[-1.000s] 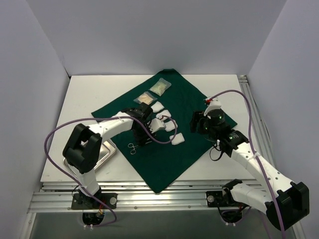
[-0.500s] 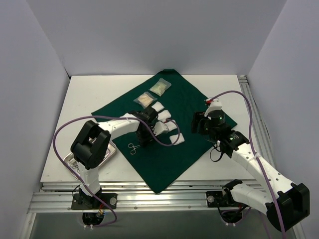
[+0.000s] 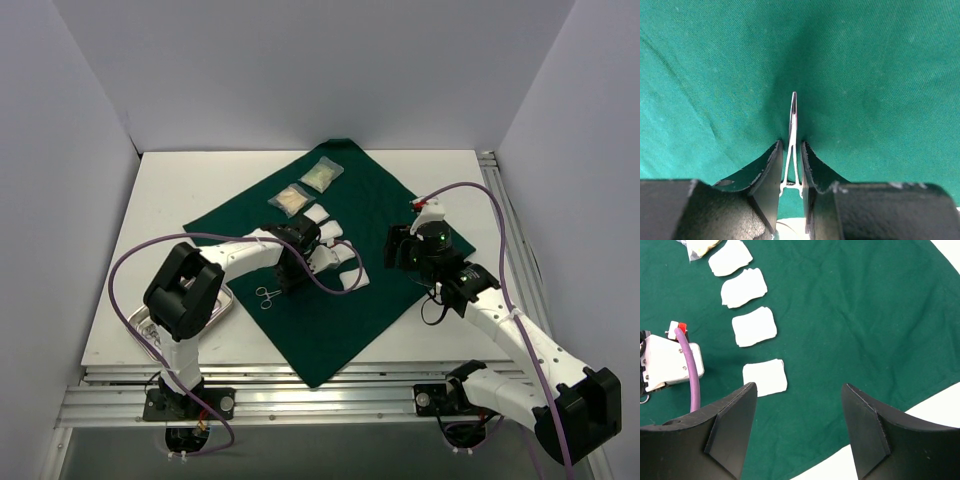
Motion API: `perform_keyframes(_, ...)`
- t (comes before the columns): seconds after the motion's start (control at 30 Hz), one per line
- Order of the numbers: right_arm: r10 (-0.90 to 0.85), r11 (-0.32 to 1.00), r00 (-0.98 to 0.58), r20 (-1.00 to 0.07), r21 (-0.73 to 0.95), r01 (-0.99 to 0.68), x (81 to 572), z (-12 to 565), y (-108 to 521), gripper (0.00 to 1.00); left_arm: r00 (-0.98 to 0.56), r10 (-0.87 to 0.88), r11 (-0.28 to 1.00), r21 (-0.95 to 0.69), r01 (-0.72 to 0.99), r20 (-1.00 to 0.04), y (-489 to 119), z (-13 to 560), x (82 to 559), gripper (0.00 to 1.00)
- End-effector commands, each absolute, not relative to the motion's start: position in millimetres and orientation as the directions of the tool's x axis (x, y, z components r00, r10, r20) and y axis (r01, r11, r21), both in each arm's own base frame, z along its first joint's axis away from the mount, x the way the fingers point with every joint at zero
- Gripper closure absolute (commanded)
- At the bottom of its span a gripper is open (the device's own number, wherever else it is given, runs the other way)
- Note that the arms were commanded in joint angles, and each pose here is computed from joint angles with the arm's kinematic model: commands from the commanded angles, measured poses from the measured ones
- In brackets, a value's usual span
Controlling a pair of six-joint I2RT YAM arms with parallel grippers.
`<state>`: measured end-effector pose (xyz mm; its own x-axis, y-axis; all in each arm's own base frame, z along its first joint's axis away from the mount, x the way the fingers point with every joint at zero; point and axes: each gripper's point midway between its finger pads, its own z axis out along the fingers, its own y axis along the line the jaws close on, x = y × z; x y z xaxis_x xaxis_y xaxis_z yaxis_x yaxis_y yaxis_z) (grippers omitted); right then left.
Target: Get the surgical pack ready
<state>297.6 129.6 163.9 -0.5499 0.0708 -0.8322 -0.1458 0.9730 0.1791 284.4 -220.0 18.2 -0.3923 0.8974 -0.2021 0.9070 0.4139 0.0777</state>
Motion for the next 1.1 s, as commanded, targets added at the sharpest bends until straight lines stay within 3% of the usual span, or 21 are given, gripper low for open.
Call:
perform_keyframes(0.0,0.075,0.98,-0.53,-0.845,0.162,-0.119,300.6,167.2,121.7,0.36,-0.404,0.902,0.422,0.115,0.899,-0.156,-209.7,21.6,288.0,0.7)
perform_keyframes(0.63,0.072,0.981,-0.519,-0.852,0.154,-0.117,300.1,174.3,119.3,0.36,-0.376,0.916,0.391,0.112,0.913,-0.139,-200.4,39.6,291.4,0.66)
perform_keyframes(1.07,0.07,0.982,-0.517,-0.853,0.15,-0.115,300.1,176.5,118.0,0.36,-0.379,0.916,0.39,0.072,0.918,-0.13,-201.3,16.9,288.1,0.66)
